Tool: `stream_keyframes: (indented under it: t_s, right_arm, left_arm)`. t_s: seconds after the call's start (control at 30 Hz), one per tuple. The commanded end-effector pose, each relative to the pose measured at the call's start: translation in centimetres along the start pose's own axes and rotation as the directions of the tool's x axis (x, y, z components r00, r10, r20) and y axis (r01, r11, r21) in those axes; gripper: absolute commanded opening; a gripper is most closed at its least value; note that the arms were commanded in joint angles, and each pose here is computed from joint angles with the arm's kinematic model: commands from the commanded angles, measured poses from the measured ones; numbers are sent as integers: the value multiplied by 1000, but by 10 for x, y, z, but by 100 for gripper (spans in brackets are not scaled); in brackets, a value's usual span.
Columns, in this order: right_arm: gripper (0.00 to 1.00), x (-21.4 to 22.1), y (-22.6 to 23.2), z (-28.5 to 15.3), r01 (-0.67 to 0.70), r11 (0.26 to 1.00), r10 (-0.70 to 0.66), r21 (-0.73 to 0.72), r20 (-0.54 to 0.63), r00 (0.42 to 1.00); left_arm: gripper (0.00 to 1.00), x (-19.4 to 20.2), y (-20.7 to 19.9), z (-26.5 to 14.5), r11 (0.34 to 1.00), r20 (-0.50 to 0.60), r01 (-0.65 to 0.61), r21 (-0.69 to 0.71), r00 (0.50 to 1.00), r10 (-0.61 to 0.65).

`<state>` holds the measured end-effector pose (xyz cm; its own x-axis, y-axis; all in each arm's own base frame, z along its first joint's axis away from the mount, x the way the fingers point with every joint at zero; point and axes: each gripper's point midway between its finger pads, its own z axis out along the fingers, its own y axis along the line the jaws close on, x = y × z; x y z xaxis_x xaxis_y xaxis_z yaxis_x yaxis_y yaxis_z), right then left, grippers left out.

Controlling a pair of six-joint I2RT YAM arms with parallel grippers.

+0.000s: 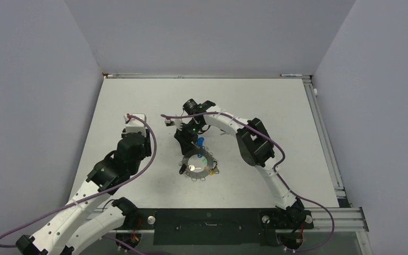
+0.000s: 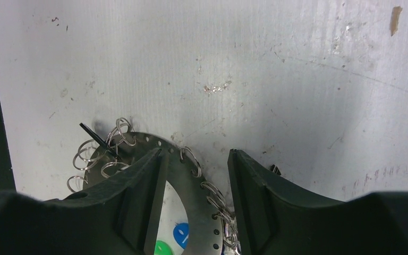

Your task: Put the keys on the keyring

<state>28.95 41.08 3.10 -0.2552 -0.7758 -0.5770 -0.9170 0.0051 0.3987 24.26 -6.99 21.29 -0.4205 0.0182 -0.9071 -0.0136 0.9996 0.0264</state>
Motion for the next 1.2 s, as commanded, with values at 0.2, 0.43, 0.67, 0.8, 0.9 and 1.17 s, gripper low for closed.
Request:
stream_keyframes:
  t_s: [0.2,0.43,0.67,0.8,0.9,1.17]
  right_arm:
    - [45,44,-9,15,-3,998,-4,-64,-110,994]
    - [44,52,-7,12,-19,994,6,-108,-120,993]
    - [34,60,-4,20,-25,991,7,-132,-135,991]
    - [32,60,-4,22,-18,991,0,-136,-132,991]
    - [30,58,-3,23,-12,991,-6,-136,-128,992]
    - [27,53,-6,27,-9,992,-5,-123,-114,994]
  left_arm:
    - [34,-10,-2,2,1000,32,18,13,999,-18]
    - [34,-10,-1,2,1000,33,18,10,999,-18]
    - [34,-10,-1,2,1000,34,20,11,999,-20]
    - [34,-10,-1,2,1000,32,18,12,999,-19]
    - [34,-10,-1,2,1000,32,18,11,999,-18]
    - [34,-10,-1,2,1000,31,17,13,999,-17]
